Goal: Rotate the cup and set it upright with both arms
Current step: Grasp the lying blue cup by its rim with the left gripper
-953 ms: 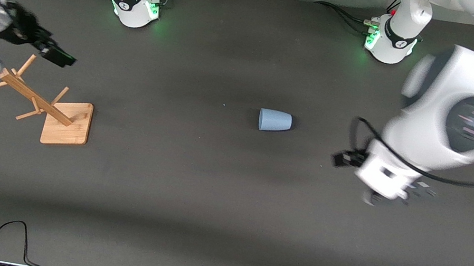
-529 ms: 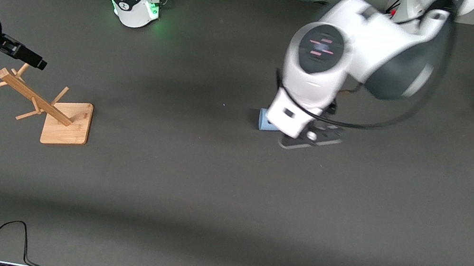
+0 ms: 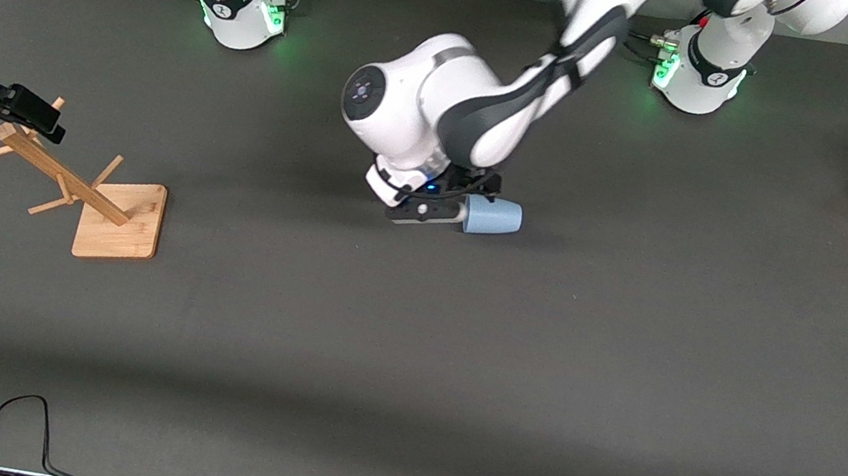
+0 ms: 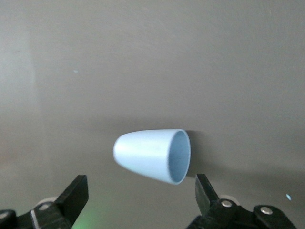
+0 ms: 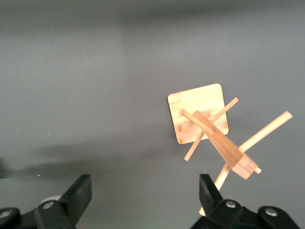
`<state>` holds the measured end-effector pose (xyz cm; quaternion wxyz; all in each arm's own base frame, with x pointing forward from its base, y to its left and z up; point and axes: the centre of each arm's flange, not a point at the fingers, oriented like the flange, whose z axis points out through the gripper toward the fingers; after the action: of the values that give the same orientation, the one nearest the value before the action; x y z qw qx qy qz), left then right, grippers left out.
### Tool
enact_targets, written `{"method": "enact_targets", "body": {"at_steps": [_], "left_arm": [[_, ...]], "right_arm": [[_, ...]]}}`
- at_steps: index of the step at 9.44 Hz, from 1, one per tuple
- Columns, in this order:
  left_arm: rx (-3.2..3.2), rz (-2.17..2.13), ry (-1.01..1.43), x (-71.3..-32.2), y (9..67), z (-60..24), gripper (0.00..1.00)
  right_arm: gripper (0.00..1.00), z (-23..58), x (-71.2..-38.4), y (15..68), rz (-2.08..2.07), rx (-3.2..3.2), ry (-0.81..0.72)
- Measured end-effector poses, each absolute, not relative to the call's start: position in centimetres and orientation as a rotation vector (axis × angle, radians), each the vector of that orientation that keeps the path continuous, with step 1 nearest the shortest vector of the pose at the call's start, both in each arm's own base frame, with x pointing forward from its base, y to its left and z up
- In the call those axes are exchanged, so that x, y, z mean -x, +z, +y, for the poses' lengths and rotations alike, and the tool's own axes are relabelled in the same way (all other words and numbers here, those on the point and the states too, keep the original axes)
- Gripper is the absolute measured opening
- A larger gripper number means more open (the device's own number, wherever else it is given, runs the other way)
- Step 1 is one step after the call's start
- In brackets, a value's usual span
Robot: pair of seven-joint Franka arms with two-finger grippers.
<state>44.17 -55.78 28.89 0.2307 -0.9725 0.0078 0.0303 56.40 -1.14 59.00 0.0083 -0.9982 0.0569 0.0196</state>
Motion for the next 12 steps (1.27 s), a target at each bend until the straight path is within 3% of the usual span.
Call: {"method": "enact_targets", "body": {"at_steps": [8,10,12], "left_arm": [[2.373,0.443,0.044,-41.3,18.7,-55.6,0.93],[2.348,0.477,0.071,-41.3,17.4,-55.2,0.81],[2.343,0.495,0.077,-41.5,17.5,-55.1,0.47]], "right_arm": [[1.0,-3.0,-56.9,58.7,0.102,3.12,0.031],[1.0,-3.0,-56.9,58.7,0.098,3.12,0.031],[1.0,-3.0,-56.9,58.7,0.095,3.12,0.031]]}}
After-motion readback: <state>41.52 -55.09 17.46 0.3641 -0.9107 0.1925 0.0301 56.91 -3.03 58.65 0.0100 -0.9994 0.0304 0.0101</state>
